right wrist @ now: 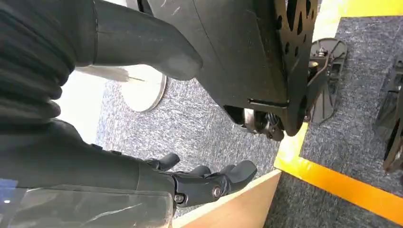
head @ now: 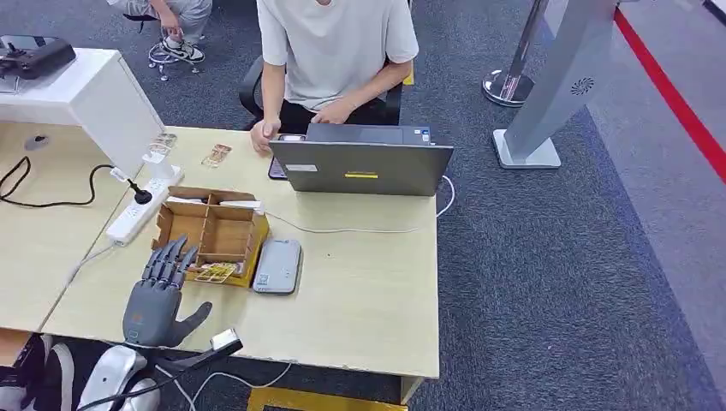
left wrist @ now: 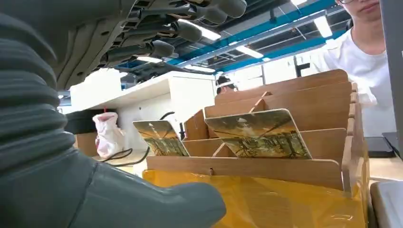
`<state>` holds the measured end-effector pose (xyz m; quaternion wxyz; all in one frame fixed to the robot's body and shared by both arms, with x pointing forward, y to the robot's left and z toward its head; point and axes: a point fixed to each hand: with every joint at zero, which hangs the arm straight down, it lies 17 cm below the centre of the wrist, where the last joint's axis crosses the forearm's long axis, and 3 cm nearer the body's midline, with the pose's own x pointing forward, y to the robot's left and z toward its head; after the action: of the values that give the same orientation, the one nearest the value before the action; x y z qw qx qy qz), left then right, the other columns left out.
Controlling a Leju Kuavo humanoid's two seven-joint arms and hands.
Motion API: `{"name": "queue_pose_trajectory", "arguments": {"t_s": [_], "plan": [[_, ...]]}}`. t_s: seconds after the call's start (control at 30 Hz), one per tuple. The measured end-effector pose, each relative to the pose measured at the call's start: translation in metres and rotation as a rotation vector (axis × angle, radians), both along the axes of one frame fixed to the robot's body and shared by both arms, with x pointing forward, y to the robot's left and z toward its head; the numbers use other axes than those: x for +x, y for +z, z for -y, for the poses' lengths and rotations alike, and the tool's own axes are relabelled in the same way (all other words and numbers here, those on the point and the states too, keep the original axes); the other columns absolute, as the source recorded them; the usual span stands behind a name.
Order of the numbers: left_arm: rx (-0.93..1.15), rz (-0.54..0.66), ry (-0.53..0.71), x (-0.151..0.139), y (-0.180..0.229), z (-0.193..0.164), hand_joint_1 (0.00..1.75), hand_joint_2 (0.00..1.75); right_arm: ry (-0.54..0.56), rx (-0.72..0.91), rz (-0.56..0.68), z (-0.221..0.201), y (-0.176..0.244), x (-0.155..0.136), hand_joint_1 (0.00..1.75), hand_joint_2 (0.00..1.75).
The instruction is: Pass the card to the sensor for recognition and then transmit it.
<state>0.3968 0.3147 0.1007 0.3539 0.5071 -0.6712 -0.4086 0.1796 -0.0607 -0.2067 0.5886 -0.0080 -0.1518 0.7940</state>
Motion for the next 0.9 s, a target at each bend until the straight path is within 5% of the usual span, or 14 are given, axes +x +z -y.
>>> {"name": "queue_pose_trajectory", "arguments": {"t_s": [0.9], "plan": [[-0.023, 0.029, 0.043, 0.021, 0.016, -0.002, 0.0, 1.75, 0.065, -0.015, 0.019, 0.0, 0.002, 0.004, 0.0, 1.75]]}}
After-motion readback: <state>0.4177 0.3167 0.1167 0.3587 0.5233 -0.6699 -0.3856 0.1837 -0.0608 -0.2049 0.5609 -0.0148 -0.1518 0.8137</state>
